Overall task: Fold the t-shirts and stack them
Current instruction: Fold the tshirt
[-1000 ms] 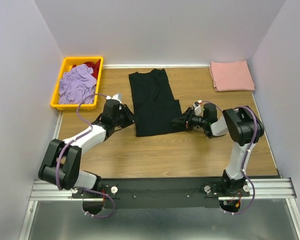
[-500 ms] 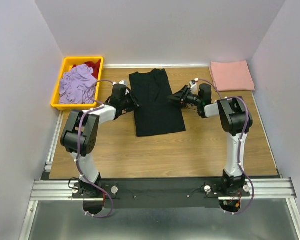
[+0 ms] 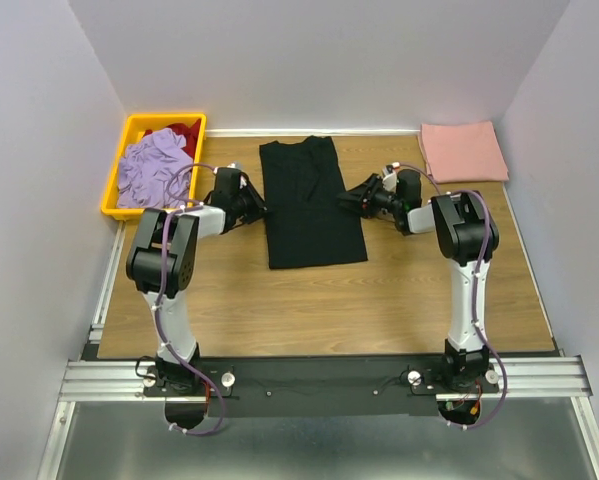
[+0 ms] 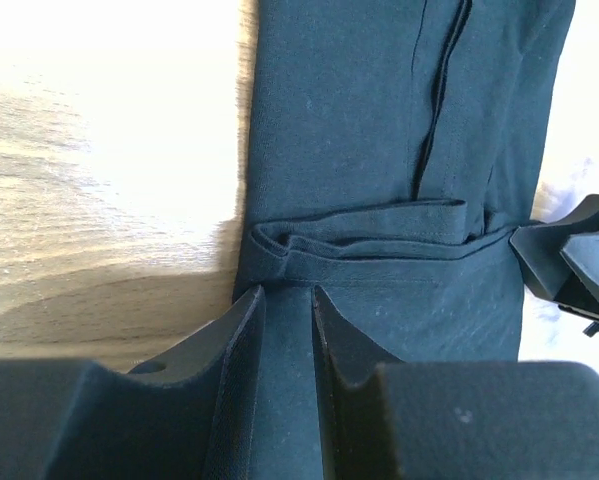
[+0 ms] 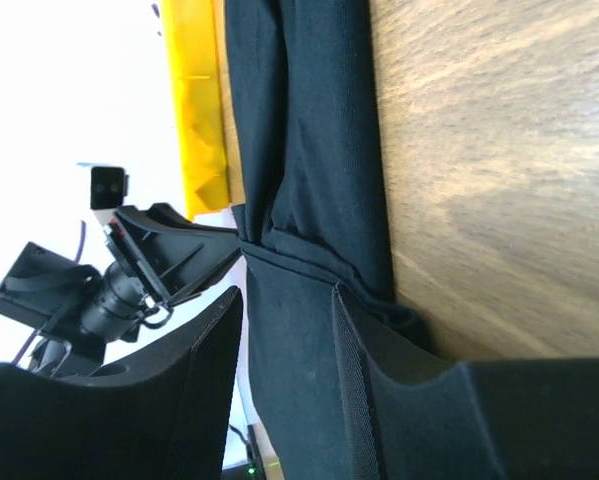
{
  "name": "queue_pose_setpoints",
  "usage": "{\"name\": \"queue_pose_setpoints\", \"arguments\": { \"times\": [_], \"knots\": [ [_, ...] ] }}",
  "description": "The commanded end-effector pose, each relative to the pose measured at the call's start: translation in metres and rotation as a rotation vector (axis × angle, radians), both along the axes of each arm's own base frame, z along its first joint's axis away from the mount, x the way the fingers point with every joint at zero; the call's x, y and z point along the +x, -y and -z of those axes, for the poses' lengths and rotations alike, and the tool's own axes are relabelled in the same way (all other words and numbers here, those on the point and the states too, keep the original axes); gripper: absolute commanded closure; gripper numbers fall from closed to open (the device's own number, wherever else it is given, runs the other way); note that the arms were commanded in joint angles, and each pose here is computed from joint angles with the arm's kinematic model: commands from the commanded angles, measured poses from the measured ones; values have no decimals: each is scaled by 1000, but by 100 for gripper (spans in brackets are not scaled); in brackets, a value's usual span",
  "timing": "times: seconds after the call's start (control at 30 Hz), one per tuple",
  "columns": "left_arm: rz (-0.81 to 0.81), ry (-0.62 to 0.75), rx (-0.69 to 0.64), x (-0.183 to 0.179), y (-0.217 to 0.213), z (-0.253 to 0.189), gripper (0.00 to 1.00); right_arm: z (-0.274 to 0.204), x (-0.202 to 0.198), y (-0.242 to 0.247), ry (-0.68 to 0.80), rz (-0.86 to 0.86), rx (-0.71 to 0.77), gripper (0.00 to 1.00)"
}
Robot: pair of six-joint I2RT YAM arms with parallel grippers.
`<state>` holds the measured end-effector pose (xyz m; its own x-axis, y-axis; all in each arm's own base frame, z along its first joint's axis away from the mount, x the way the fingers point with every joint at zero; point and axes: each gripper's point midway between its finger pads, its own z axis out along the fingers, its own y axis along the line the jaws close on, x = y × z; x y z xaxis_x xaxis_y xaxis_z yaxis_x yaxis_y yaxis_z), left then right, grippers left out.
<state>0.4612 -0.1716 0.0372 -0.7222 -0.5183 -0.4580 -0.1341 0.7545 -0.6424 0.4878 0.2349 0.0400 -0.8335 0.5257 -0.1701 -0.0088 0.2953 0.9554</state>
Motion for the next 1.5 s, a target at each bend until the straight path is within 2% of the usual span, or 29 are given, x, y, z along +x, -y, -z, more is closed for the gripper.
{"name": "queue_pose_setpoints", "arguments": {
  "times": [0.0,0.07,0.1,0.17,0.23,0.3,0.33,0.37,0.47,0.57,0.7,0.93,1.07,1.2,1.47],
  "knots": [
    [-37,23,69,-5,-21,-17,66,-4,4,15,22,37,-95,51],
    [-37,67,92,-10,-26,-41,64,-21,1,21,54,34,-172,51],
    [-37,69,109,-14,-29,-45,63,-31,-7,25,25,29,-219,50],
    [-40,123,131,-21,-34,-71,61,-34,-15,35,65,16,-330,49],
    [-42,153,180,-30,-42,-83,58,-57,-25,47,125,38,-406,48],
    [-68,190,221,-43,-53,-102,55,-54,-40,59,104,48,-487,47],
    [-60,191,257,-51,-58,-104,51,-43,-58,66,25,30,-540,47],
    [-66,239,266,-57,-61,-123,48,-52,-64,72,56,25,-596,47],
    [-26,277,314,-82,-62,-138,43,-34,-97,96,-20,34,-779,46],
    [2,283,367,-107,-58,-143,39,-31,-128,109,-58,20,-888,46],
    [53,205,435,-144,-50,-121,35,-23,-164,103,-106,-68,-998,46],
    [160,112,414,-186,-22,-86,34,-6,-186,70,-119,-177,-1067,46],
    [179,97,408,-191,-15,-81,34,5,-185,61,-129,-204,-1113,46],
    [205,77,421,-192,-10,-76,34,8,-177,64,-126,-152,-1205,47],
    [255,52,417,-194,2,-65,34,6,-171,59,-117,-146,-1208,48]
  ]
}}
